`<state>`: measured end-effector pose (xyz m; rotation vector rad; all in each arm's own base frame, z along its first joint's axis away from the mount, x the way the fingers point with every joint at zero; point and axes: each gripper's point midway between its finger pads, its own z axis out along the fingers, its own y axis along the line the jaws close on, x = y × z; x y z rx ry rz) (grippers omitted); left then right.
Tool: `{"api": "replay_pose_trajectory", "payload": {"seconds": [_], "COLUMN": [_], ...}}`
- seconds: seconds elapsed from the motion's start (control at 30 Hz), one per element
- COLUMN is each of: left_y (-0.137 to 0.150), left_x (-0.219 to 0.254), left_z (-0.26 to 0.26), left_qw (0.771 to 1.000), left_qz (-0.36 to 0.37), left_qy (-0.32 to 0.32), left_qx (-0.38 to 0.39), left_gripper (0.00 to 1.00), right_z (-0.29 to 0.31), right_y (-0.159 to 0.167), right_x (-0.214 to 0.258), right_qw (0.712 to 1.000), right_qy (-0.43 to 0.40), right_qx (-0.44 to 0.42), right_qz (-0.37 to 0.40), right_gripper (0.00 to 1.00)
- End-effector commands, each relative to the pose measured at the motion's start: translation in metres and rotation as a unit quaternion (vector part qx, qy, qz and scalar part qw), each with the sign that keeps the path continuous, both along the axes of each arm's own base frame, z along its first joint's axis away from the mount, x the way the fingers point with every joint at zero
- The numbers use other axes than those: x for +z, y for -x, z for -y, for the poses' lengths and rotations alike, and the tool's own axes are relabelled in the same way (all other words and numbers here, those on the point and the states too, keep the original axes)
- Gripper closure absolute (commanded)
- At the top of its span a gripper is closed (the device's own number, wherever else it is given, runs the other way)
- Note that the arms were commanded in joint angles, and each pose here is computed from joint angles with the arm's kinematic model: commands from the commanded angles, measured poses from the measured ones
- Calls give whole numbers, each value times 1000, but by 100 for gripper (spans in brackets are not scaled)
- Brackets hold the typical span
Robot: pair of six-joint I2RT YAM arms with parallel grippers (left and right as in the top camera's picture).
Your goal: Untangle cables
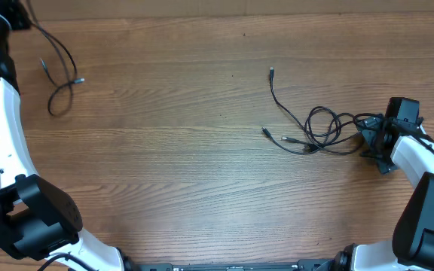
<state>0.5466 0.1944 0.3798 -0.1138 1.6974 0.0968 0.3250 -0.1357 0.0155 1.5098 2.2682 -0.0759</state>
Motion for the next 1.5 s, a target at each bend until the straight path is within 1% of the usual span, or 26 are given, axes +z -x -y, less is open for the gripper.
{"api": "replay_pose_trajectory", "payload": {"seconds": [0.0, 0.07, 0.1, 0.13, 0.2, 0.23, 0.27, 0.37, 0.43, 0.5, 0.57, 0.67, 0.77, 0.8, 0.83, 0.9, 0.97, 1.0, 1.1, 1.23, 1.3, 1.37, 1.47], "left_y": [15, 23, 25, 27, 26, 21, 14, -4, -10, -12, -10, -4, -3, -4, -5, -6, -6, -6, -7, -3, -5, -7, -8], "left_x": [77, 106, 111, 111, 90, 71, 38, -53, -115, -175, -234, -287, -312, -313, -314, -306, -291, -281, -247, -188, -161, -139, -116], "left_z": [-26, -39, -44, -54, -78, -87, -97, -104, -107, -107, -105, -101, -96, -94, -91, -91, -91, -92, -92, -83, -68, -42, 9], "left_qw": [990, 980, 976, 970, 964, 966, 971, 978, 972, 961, 945, 927, 916, 916, 916, 919, 921, 922, 925, 927, 936, 943, 943], "left_qz": [88, 116, 116, 109, 79, 54, 16, -91, -161, -224, -279, -323, -330, -330, -329, -322, -317, -312, -289, -245, -229, -219, -221], "left_qy": [-57, -93, -110, -128, -128, -122, -99, -53, -29, -5, 34, 84, 136, 143, 147, 150, 148, 147, 164, 203, 207, 219, 246], "left_qx": [90, 134, 150, 173, 217, 221, 218, 181, 170, 163, 164, 174, 183, 179, 174, 173, 174, 174, 186, 199, 170, 122, 30], "left_gripper": [96, 96, 96, 96, 96, 96, 96, 96, 96, 96, 96, 96, 96, 94, 89, 66, 39, 0, 0, 0, 0, 0, 0], "right_z": [-1, -1, -1, -1, -1, -1, -1, -1, -1, -1, -1, -1, -1, -1, -1, -1, -1, -1, -1, -1, -1, -1, -1], "right_y": [-3, -3, -3, -3, -3, -3, -3, -3, -3, -3, -3, -3, -3, -3, -3, -3, -3, -3, -3, -3, -3, -3, -3], "right_x": [3, 3, 2, 3, 3, 3, 3, 3, 3, 3, 3, 3, 3, 3, 3, 3, 3, 3, 3, 3, 2, 3, 3], "right_qw": [1000, 1000, 1000, 1000, 1000, 1000, 1000, 1000, 1000, 1000, 1000, 1000, 1000, 1000, 1000, 1000, 1000, 1000, 1000, 1000, 1000, 1000, 1000], "right_qy": [2, 2, 2, 2, 2, 2, 2, 2, 2, 2, 2, 2, 2, 2, 2, 2, 2, 2, 2, 2, 2, 2, 2], "right_qx": [5, 5, 5, 5, 5, 5, 5, 5, 5, 5, 5, 5, 5, 5, 5, 5, 5, 5, 5, 5, 5, 5, 5], "right_qz": [5, 5, 5, 5, 5, 5, 5, 5, 5, 5, 5, 5, 5, 5, 5, 5, 5, 5, 5, 5, 5, 5, 5], "right_gripper": [0, 0, 0, 0, 0, 0, 0, 0, 0, 0, 0, 0, 0, 0, 0, 0, 0, 0, 0, 0, 0, 0, 0]}}
